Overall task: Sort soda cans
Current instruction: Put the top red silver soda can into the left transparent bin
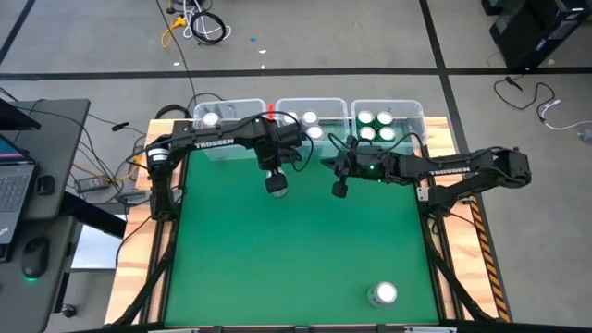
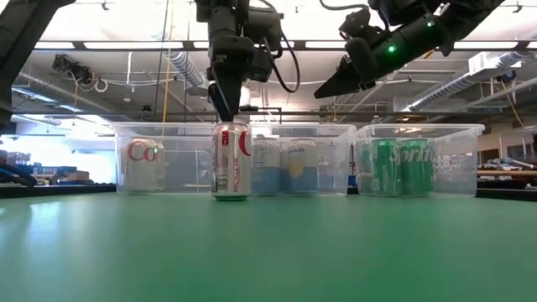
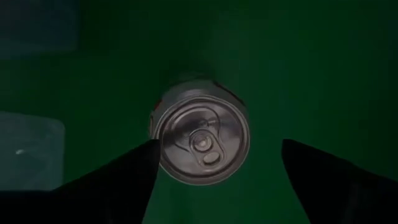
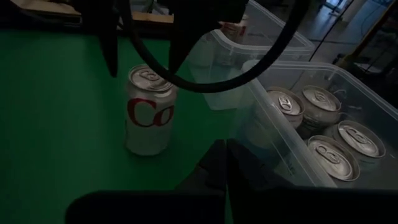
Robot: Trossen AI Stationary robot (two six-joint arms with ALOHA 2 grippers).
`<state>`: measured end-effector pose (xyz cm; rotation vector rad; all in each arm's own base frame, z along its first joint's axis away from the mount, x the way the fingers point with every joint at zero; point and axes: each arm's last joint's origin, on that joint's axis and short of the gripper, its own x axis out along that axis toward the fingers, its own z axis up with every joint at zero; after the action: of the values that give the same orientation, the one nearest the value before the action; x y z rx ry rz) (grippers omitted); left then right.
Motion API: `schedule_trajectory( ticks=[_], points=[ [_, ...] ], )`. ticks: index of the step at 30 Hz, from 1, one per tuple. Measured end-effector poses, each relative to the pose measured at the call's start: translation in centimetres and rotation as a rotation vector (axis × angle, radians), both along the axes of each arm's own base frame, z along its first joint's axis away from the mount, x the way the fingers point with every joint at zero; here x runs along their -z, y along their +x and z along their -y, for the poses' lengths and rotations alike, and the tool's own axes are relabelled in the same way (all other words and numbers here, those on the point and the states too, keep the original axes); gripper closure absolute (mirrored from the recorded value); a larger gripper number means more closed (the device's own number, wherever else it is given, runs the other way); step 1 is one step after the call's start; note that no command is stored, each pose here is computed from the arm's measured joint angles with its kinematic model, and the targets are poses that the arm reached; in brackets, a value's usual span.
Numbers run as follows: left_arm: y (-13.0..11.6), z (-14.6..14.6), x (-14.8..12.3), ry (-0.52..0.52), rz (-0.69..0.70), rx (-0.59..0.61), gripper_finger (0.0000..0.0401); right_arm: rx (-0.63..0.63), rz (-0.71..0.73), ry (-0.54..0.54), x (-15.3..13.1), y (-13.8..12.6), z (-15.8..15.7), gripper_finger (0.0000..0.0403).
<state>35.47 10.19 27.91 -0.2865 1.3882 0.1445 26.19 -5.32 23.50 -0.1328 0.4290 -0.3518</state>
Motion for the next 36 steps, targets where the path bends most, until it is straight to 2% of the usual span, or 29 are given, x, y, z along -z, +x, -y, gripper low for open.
schedule_trajectory(
  ticks=[10,25,36],
  points=[
    [0.5,-0.3,0.3,0.037,0.017,0.014,0.0056,-0.024,0.003,0.014,0.0,0.0,-0.1,0.0403],
    [-0.1,-0.1,-0.6,0.086,-0.06,0.012,0.0056,-0.024,0.003,0.015,0.0,0.0,-0.1,0.0403],
    [0.3,-1.3,1.6,0.053,-0.085,-0.01,0.0056,-0.052,-0.006,0.03,0.3,0.2,-0.3,0.0402]
  ],
)
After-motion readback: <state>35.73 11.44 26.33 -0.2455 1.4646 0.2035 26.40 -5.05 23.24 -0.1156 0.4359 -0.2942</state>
